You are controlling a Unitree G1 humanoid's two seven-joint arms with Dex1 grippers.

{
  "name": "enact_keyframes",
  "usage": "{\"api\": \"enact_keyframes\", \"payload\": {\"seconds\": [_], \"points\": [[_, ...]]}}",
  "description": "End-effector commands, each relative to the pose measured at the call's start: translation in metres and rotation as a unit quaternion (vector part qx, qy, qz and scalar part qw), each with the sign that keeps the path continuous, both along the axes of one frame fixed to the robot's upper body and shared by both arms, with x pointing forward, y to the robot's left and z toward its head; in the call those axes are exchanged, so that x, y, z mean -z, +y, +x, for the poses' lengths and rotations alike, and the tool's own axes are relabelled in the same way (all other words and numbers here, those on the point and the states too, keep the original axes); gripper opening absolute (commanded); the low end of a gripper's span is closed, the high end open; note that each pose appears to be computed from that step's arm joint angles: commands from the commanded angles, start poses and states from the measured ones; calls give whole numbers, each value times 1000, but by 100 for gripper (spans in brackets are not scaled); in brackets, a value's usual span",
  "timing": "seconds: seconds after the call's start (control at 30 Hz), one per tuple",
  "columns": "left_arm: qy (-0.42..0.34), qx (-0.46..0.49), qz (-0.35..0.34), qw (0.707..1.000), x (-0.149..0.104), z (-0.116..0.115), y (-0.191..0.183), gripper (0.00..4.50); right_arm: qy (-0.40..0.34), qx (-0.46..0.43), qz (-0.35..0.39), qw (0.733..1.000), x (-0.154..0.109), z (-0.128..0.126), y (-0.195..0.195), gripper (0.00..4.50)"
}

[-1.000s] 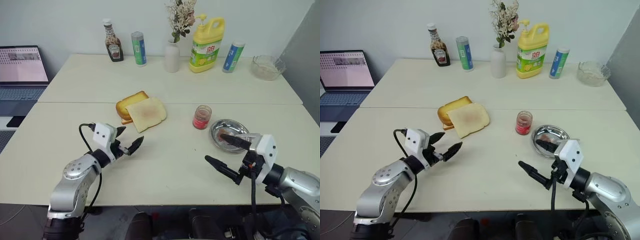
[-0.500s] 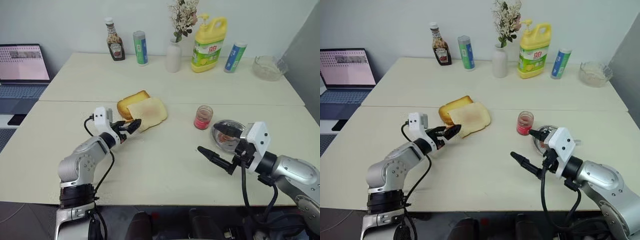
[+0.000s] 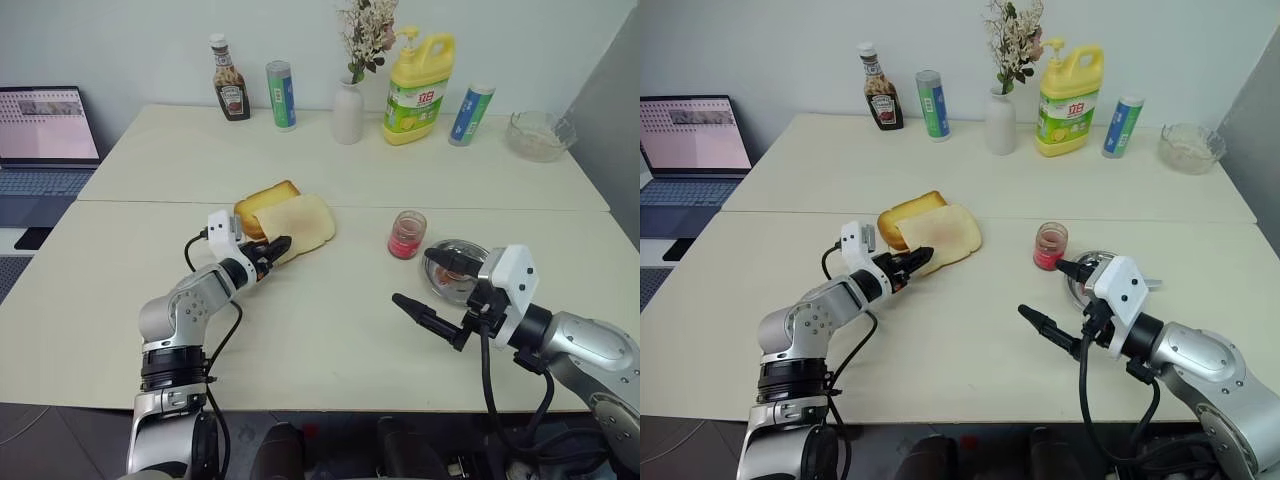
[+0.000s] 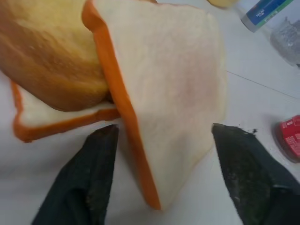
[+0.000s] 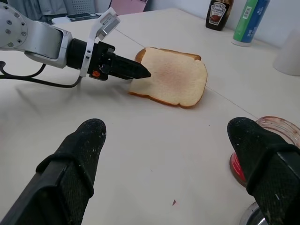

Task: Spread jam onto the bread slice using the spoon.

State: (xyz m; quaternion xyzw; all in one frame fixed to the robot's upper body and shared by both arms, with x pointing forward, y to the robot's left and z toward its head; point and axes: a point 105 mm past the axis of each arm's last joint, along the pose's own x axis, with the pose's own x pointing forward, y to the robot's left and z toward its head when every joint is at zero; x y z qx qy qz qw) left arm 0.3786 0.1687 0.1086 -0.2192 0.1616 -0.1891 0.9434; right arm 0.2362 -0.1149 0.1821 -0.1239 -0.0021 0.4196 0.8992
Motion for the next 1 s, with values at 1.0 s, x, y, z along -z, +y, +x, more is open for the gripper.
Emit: {"api": "enact_keyframes", "payload": {"seconds": [1.0], "points": [[140,313,-73,937,1,-140,-33,4,94,-117,-80,985,9,-51,-15,450]]}}
